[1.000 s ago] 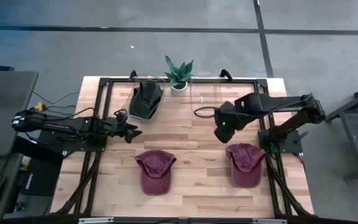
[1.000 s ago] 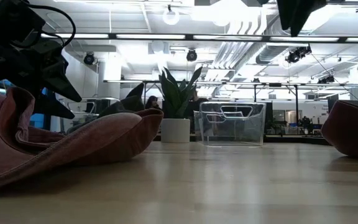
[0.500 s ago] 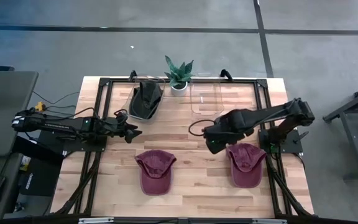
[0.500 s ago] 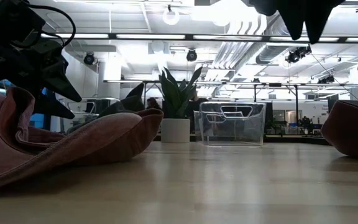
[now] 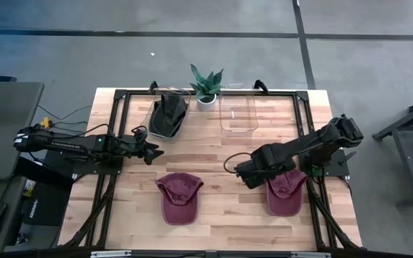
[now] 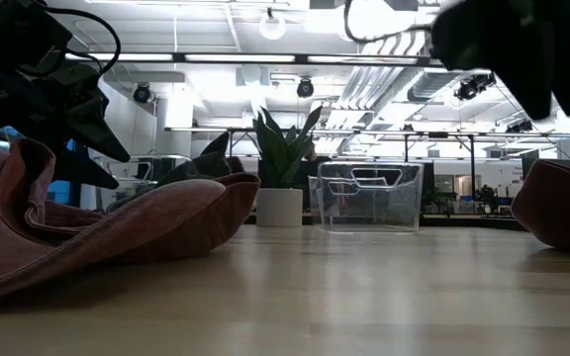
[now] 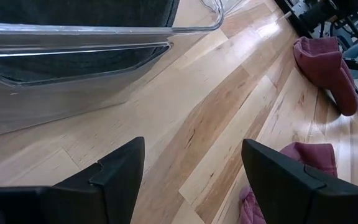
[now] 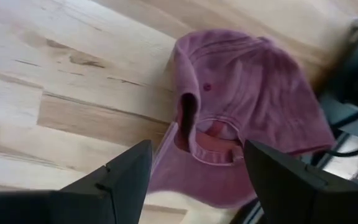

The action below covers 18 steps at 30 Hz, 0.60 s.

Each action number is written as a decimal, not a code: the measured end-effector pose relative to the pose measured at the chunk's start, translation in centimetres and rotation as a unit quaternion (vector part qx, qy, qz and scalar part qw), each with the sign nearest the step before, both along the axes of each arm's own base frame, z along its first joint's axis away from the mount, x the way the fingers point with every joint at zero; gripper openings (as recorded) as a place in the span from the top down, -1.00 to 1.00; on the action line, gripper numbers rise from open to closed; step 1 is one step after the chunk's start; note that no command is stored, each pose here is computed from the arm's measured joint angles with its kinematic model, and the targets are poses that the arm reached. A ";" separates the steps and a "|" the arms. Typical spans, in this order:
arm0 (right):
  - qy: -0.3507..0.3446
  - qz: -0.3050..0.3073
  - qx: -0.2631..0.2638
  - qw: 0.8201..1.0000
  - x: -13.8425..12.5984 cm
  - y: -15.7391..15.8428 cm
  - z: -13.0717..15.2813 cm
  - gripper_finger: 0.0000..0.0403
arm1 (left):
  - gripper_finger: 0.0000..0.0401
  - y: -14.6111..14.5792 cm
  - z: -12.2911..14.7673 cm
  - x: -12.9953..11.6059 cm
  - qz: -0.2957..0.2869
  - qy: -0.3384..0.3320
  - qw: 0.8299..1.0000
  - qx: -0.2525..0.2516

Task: Pick & Place hat
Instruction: Put the right red cap into the right transparent bin

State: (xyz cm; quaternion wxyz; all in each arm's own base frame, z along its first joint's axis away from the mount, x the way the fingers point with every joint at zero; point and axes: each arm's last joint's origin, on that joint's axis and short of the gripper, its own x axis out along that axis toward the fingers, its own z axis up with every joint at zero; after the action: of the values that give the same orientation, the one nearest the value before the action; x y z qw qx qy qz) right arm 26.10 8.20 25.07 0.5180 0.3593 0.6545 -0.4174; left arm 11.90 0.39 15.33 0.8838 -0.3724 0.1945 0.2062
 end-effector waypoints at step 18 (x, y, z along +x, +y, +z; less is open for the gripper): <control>-0.034 0.012 -0.035 0.999 -0.6 0.1 -5.2 -0.25 | -0.30 0.0 0.0 0.0 0.000 0.000 1.000 0.000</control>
State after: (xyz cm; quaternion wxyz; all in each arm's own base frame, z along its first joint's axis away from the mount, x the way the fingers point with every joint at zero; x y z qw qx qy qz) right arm 25.46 8.27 19.85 0.5573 0.3474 0.6254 -0.4214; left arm 11.90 0.39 15.33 0.8838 -0.3722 0.1945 0.2062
